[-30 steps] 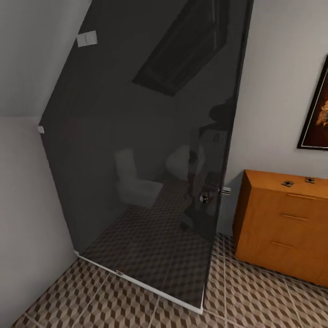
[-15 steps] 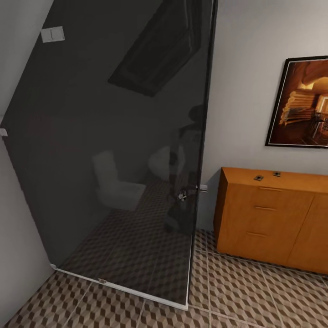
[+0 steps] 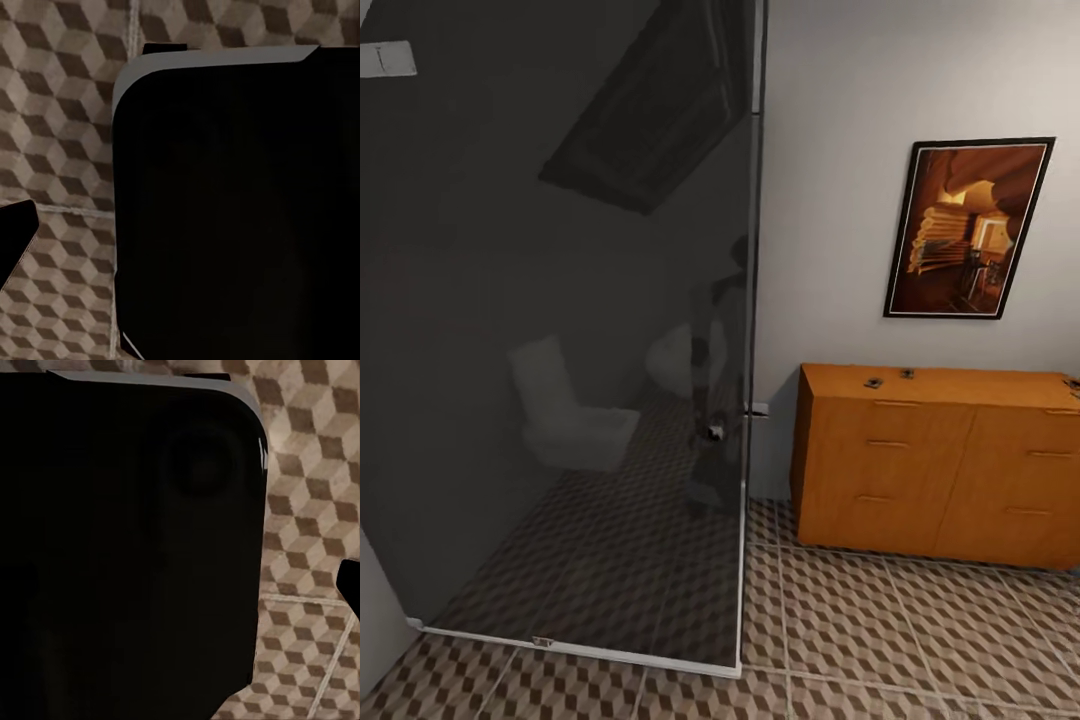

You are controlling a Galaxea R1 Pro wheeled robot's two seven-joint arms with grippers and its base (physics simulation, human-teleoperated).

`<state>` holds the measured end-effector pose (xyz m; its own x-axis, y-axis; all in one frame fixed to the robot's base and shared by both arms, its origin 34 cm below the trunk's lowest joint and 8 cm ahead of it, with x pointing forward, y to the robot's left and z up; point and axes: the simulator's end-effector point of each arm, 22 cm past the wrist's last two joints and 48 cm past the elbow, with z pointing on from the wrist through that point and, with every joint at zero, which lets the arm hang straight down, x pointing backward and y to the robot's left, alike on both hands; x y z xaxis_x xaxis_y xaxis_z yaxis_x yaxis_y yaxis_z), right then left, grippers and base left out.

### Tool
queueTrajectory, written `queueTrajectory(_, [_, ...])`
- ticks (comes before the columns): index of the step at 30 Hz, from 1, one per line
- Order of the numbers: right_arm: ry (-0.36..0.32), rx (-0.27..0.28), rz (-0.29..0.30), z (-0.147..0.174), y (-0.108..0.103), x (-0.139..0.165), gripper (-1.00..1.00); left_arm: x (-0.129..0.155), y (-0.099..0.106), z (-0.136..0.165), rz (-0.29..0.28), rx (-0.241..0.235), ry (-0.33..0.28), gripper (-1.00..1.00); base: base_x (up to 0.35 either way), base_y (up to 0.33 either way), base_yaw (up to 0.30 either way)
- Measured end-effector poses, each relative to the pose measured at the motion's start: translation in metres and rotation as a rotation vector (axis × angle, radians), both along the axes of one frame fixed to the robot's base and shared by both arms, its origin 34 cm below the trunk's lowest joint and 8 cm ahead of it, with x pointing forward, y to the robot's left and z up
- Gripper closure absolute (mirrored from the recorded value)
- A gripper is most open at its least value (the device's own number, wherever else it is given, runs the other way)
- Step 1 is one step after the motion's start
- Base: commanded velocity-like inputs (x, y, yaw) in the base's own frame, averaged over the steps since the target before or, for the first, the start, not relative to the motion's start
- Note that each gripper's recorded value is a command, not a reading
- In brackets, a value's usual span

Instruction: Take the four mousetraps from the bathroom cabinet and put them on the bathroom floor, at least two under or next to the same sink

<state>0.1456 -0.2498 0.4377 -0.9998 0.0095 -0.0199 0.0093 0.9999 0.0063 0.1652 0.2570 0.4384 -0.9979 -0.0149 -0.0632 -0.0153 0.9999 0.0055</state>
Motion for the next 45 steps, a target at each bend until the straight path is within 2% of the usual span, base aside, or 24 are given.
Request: queueTrajectory(45, [-0.017, -0.001, -0.003, 0.0002, -0.0001, 0.0064, -1.00, 0.0062, -0.0058, 0.0004, 0.003, -0.007, -0.016, -1.00, 0.000, 0.000, -0.277])
